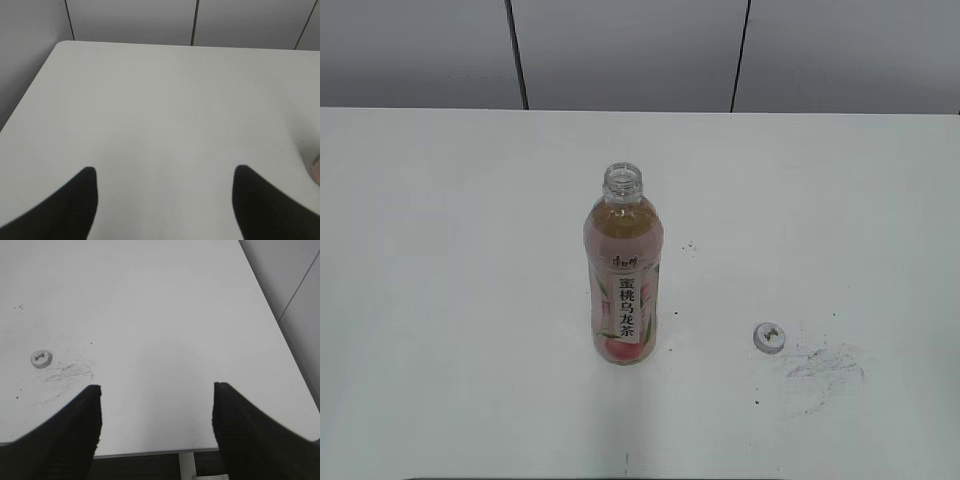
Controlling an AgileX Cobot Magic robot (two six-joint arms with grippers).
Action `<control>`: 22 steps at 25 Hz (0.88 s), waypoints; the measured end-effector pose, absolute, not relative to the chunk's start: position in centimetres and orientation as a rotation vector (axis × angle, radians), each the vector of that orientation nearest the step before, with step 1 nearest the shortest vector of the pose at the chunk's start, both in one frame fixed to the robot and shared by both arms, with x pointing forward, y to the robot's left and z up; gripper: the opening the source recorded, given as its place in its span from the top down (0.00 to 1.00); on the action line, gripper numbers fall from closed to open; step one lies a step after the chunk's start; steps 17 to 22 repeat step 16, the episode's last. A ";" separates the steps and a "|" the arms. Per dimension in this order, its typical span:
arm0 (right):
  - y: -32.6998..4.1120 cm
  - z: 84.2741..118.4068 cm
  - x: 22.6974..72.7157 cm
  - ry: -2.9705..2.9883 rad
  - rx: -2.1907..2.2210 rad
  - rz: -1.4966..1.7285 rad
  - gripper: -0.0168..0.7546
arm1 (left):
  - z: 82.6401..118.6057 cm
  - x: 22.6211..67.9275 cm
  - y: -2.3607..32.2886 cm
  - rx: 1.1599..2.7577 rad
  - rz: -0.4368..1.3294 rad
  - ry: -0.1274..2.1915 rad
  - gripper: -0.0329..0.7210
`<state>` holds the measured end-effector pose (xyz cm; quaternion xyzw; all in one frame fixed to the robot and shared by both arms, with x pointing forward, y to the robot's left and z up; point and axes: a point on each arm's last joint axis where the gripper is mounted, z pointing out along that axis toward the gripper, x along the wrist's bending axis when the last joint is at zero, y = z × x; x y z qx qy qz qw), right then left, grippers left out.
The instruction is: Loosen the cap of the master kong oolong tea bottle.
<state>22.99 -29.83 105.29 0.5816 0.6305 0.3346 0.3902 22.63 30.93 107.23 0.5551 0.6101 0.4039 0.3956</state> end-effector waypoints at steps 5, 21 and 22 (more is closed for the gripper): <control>-29.8 105.3 23.0 1.602 1.478 0.850 0.30 | 107.2 22.6 30.9 1.407 1.024 1.547 0.29; -29.8 105.3 23.0 1.602 1.478 0.850 0.30 | 107.2 22.6 30.9 1.407 1.024 1.547 0.29; -29.8 105.3 23.0 1.602 1.478 0.850 0.30 | 107.2 22.6 30.9 1.407 1.024 1.547 0.29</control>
